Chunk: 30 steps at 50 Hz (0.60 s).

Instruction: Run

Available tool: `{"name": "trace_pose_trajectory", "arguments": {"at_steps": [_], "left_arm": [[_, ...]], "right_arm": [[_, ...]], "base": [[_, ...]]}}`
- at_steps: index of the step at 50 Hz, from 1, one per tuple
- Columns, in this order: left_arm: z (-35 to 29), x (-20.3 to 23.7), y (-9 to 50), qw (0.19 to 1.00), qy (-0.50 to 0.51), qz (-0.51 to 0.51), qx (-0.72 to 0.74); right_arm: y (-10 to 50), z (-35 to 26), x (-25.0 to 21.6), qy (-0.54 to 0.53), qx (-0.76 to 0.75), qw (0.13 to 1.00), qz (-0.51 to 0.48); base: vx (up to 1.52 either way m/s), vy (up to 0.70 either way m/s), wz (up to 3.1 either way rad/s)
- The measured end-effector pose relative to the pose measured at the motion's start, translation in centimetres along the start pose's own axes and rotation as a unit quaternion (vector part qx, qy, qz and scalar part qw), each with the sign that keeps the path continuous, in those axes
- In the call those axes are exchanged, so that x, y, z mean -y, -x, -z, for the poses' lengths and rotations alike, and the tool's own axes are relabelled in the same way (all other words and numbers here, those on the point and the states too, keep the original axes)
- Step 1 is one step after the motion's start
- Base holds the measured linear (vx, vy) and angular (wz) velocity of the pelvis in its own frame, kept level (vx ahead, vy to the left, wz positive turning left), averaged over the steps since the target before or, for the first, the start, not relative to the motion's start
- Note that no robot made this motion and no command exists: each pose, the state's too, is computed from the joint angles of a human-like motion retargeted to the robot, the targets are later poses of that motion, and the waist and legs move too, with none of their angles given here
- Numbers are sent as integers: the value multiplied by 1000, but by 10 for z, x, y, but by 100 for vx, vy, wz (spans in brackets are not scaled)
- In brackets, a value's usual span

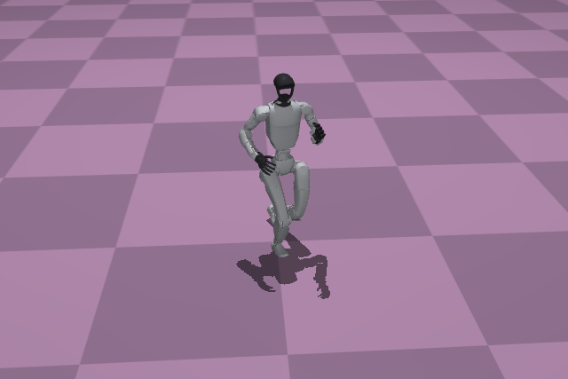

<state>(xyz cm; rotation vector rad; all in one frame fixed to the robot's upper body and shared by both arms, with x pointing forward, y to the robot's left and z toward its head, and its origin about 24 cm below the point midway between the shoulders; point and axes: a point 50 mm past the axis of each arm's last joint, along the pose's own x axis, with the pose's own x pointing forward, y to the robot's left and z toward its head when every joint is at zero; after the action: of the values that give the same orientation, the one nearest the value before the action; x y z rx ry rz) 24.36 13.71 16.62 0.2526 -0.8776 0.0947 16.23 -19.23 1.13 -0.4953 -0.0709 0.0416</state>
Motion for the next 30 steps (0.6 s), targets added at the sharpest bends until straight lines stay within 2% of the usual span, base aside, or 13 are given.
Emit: {"name": "trace_pose_trajectory", "arguments": {"at_steps": [5, 10, 15, 21, 26, 30], "left_arm": [[8, 9, 22, 998, 21, 27, -52], [46, 8, 67, 978, -29, 76, -194], [57, -15, 122, 945, -52, 110, -304], [49, -48, 167, 915, -57, 94, -388], [43, -52, 174, 913, -59, 57, -399], [50, -42, 135, 942, -81, 37, -323]], "right_arm": [[-1, -1, 4, -10, -3, 1000, 29], [-58, -36, 17, 27, 102, 990, 98], [-97, -95, 35, 7, 232, 961, 150], [-97, -133, 42, -22, 316, 936, 150], [-90, -128, 31, -26, 306, 942, 139], [-82, -101, 15, -14, 240, 963, 124]], "base": [[-5, -8, -7], [-8, -7, -23], [3, 3, 20], [7, 8, 52], [0, 3, 7], [-7, -7, -14]]}}
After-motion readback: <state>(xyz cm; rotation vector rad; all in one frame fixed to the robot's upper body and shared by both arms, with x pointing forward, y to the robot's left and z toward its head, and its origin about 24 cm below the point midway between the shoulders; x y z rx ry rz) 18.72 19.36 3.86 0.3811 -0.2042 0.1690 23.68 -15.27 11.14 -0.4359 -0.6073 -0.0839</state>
